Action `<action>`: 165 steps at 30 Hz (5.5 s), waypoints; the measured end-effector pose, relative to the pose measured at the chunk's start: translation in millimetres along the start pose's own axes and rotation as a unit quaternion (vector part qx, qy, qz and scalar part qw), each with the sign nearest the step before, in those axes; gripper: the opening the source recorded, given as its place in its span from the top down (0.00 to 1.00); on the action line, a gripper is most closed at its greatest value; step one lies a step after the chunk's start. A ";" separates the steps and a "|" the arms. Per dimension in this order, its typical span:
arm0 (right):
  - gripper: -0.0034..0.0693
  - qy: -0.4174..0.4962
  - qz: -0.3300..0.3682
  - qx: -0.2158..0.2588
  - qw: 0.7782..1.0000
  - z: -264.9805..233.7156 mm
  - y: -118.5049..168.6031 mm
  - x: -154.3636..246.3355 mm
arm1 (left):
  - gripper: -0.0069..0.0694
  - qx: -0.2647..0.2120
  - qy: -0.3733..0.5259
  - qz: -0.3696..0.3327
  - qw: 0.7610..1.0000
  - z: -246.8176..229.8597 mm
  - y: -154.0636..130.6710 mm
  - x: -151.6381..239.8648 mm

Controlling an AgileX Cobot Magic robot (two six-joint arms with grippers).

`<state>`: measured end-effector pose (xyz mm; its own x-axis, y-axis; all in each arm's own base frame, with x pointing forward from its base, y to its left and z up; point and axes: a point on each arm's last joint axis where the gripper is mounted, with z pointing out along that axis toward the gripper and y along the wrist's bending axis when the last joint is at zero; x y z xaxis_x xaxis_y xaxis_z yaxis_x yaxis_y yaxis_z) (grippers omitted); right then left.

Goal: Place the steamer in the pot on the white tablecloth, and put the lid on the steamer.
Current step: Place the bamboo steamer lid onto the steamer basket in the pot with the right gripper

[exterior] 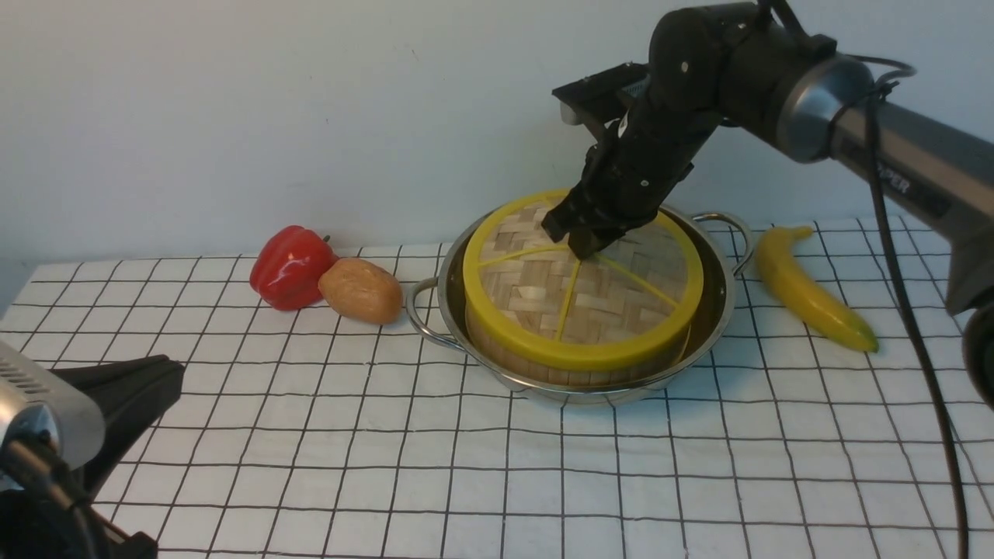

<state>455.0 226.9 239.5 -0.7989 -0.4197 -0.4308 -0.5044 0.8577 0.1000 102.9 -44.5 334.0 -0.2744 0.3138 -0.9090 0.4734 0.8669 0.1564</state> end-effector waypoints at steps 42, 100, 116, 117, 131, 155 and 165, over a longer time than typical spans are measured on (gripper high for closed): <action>0.75 0.006 0.011 -0.002 1.000 -7.2 -5.0 1.1 | 0.94 0.000 0.000 0.000 1.000 0.0 0.0 0.0; 0.75 -0.010 -0.023 -0.019 0.999 -3.0 -2.4 -1.5 | 0.93 0.009 0.024 -0.010 1.000 9.8 -2.8 14.3; 0.75 -0.013 -0.018 -0.021 1.000 -3.6 -6.1 -1.8 | 0.93 0.001 0.000 -0.013 1.000 9.9 -1.3 10.0; 0.75 -0.012 -0.017 -0.021 1.000 -3.7 -6.8 -1.6 | 0.93 0.001 0.000 -0.013 1.000 9.9 -1.3 9.9; 0.38 -0.009 0.020 -0.026 0.999 -5.2 -16.2 -0.5 | 0.93 0.001 0.000 -0.013 1.000 9.9 -1.3 9.9; 0.33 -0.027 0.026 -0.074 0.997 -6.2 -7.4 -4.0 | 0.92 0.007 -0.003 -0.026 1.000 9.9 -2.5 9.4; 0.34 -0.027 0.025 -0.079 0.996 -6.3 -6.6 -4.0 | 0.92 0.007 -0.003 -0.026 1.000 9.9 -2.5 9.4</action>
<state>459.5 221.0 246.2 -0.8077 -0.3573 -0.4690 -0.5130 0.8179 0.2604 107.4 -47.5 321.2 -0.2943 0.2671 -0.9176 0.4710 0.8760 0.1040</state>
